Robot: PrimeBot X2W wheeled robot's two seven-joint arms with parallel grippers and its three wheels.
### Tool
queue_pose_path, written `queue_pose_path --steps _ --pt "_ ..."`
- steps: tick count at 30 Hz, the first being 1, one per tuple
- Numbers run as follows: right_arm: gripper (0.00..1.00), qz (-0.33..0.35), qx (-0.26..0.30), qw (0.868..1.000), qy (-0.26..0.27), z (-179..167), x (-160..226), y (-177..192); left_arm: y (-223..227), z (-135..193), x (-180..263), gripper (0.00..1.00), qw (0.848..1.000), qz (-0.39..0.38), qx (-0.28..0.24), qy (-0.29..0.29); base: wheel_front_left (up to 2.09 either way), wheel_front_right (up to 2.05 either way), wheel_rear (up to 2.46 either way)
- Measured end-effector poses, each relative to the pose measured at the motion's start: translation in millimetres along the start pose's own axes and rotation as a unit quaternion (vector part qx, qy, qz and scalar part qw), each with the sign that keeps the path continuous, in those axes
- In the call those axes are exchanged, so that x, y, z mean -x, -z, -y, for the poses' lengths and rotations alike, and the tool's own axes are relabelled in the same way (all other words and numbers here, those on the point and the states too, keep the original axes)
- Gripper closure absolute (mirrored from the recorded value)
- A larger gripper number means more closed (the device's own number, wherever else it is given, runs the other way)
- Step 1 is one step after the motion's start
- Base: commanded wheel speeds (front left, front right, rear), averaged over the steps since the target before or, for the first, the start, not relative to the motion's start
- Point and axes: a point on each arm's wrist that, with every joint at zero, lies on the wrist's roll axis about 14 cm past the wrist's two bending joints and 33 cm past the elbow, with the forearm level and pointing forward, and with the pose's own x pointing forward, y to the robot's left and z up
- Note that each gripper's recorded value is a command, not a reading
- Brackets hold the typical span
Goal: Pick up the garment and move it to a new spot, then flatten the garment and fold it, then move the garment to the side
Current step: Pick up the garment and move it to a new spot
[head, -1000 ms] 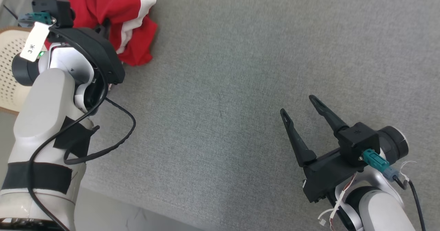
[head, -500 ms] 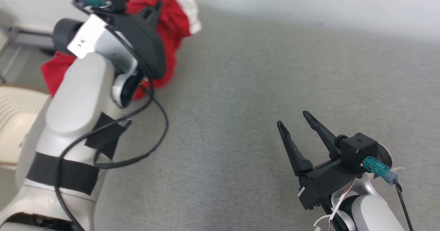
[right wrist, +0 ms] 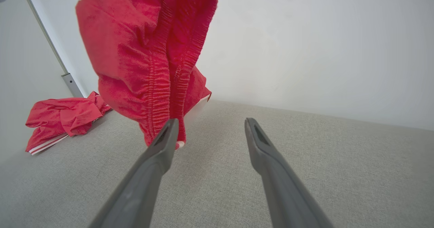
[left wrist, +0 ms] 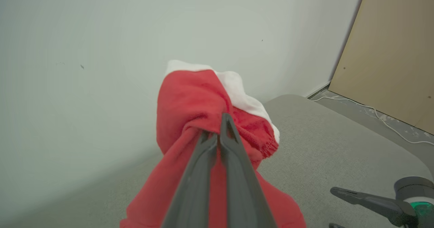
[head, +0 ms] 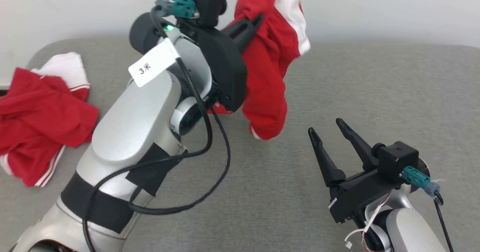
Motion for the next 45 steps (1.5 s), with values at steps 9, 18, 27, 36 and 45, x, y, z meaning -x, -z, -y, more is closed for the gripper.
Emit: queue_pose_path --steps 9,18,27,36,45 --pt "0.0 0.006 0.004 0.998 0.064 41 22 -3 35 61 -27 1.0 0.992 -0.093 -0.014 0.083 0.0 0.0 0.0" --pt "0.0 -0.009 0.0 0.995 0.1 65 31 9 123 76 -23 1.0 0.962 -0.247 -0.012 0.117 0.0 0.0 0.0" --pt "0.0 -0.017 0.0 0.995 0.096 62 31 12 186 21 1 1.0 0.944 -0.329 0.001 0.026 0.0 0.0 0.0" --pt "0.0 -0.016 0.001 0.996 0.09 57 32 9 211 -14 26 0.0 0.932 -0.36 0.01 -0.038 0.0 0.0 0.0" --pt "0.0 -0.014 0.003 0.997 0.076 47 31 5 193 -33 30 0.0 0.939 -0.334 0.012 -0.084 0.0 0.0 0.0"
